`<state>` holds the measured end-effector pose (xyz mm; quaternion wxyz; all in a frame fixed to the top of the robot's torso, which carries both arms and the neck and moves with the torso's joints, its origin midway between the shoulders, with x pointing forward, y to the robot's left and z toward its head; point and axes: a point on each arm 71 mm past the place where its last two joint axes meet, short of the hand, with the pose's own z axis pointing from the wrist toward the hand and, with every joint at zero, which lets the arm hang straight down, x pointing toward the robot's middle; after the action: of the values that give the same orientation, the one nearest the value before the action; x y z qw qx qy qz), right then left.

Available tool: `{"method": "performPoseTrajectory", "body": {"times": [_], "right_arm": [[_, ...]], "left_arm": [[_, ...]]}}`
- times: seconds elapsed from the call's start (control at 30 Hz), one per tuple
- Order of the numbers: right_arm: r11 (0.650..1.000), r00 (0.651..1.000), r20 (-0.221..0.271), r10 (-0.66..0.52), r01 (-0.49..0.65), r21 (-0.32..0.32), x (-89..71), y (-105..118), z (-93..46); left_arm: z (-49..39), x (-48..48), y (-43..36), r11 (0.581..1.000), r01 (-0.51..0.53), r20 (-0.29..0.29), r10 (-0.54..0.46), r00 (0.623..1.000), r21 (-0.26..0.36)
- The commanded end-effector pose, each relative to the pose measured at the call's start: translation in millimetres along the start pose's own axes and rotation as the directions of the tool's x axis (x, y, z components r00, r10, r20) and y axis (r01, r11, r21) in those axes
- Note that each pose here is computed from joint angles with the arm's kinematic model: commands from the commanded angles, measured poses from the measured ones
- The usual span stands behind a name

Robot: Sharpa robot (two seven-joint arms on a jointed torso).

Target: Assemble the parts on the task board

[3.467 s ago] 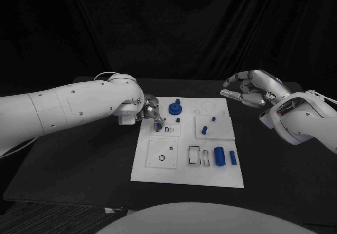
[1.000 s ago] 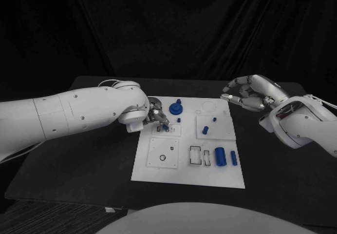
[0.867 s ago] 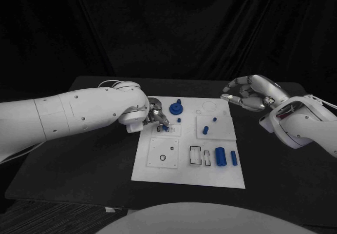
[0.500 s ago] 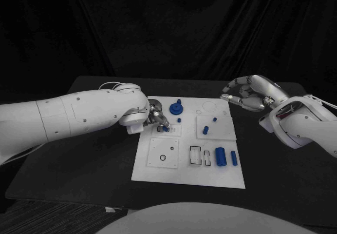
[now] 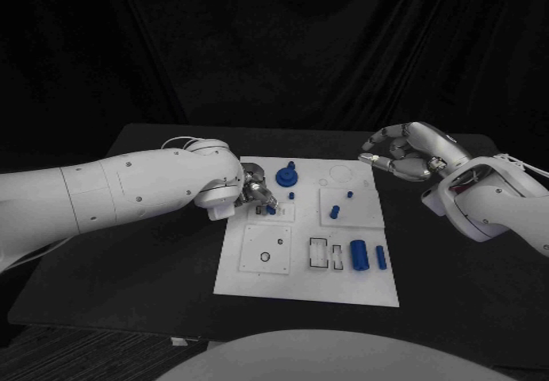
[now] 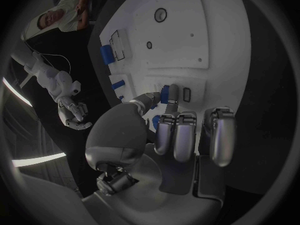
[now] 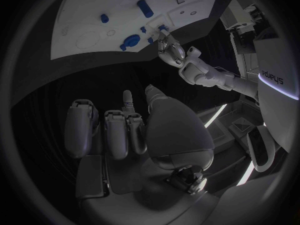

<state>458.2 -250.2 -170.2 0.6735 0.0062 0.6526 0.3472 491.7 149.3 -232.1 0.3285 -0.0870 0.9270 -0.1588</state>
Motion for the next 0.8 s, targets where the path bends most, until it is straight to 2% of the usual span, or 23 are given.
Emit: {"method": "performPoseTrajectory", "body": {"times": [0.03, 0.8], "right_arm": [[1.0, 1.0, -0.004, 0.0, 0.0, 0.013, 0.9, -1.2, -0.7], [1.0, 1.0, -0.013, 0.002, -0.002, 0.022, 2.4, -2.6, -1.7]], "left_arm": [[1.0, 1.6, -2.6, 1.0, 0.006, 0.006, -0.006, 1.0, 0.027], [2.2, 4.6, -0.1, 1.0, -0.008, -0.022, 0.008, 1.0, 0.016]]}}
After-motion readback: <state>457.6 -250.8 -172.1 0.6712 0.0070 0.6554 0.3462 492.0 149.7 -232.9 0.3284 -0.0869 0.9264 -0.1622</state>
